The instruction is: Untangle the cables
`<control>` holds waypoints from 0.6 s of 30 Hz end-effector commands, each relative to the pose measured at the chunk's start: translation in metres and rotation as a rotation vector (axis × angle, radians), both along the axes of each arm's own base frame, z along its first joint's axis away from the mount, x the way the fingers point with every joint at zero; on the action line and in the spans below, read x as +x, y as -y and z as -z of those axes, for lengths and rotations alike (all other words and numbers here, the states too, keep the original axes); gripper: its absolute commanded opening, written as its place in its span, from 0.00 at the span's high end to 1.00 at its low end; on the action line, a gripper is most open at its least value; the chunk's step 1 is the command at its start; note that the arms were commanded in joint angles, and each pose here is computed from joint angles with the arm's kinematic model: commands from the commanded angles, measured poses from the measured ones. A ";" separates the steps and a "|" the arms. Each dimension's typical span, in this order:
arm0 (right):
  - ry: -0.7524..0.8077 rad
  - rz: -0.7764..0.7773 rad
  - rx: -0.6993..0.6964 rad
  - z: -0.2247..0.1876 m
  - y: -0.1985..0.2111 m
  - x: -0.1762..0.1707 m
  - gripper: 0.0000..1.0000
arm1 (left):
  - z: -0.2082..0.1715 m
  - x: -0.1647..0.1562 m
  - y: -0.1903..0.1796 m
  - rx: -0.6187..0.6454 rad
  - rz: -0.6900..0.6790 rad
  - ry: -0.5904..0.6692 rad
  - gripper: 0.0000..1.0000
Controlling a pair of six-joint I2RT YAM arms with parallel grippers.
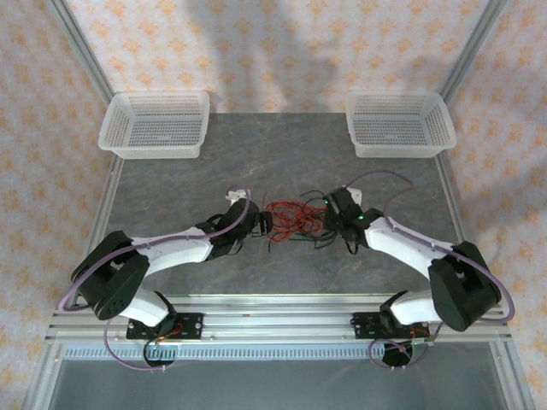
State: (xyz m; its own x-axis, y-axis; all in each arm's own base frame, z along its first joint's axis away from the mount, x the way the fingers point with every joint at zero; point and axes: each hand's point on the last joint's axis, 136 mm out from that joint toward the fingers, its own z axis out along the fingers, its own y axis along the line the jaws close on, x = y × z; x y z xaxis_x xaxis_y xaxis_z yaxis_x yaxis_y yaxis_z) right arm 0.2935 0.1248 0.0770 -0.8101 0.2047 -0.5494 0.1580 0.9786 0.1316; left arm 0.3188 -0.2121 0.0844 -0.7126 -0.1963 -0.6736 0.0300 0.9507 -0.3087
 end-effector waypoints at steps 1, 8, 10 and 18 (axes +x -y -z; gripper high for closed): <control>0.052 -0.003 0.129 -0.034 -0.016 0.005 0.34 | -0.036 0.004 0.011 -0.004 0.060 0.039 0.16; 0.016 -0.009 0.440 -0.033 -0.056 -0.004 0.04 | -0.048 0.022 0.025 0.040 0.084 0.057 0.11; 0.007 0.035 0.475 -0.024 -0.057 -0.006 0.04 | -0.040 0.032 0.030 0.078 0.097 0.042 0.10; -0.043 0.099 0.361 0.018 -0.060 -0.011 0.07 | 0.015 0.060 0.056 0.176 0.187 -0.067 0.13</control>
State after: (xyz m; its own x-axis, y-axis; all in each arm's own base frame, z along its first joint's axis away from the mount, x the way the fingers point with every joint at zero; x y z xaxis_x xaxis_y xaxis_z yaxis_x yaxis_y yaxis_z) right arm 0.2763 0.1843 0.0668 -0.8221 0.4298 -0.3735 0.2246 0.8476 0.4808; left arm 0.3784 -0.2672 0.0866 -0.7354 -0.0190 -0.6774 0.1574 0.9675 -0.1980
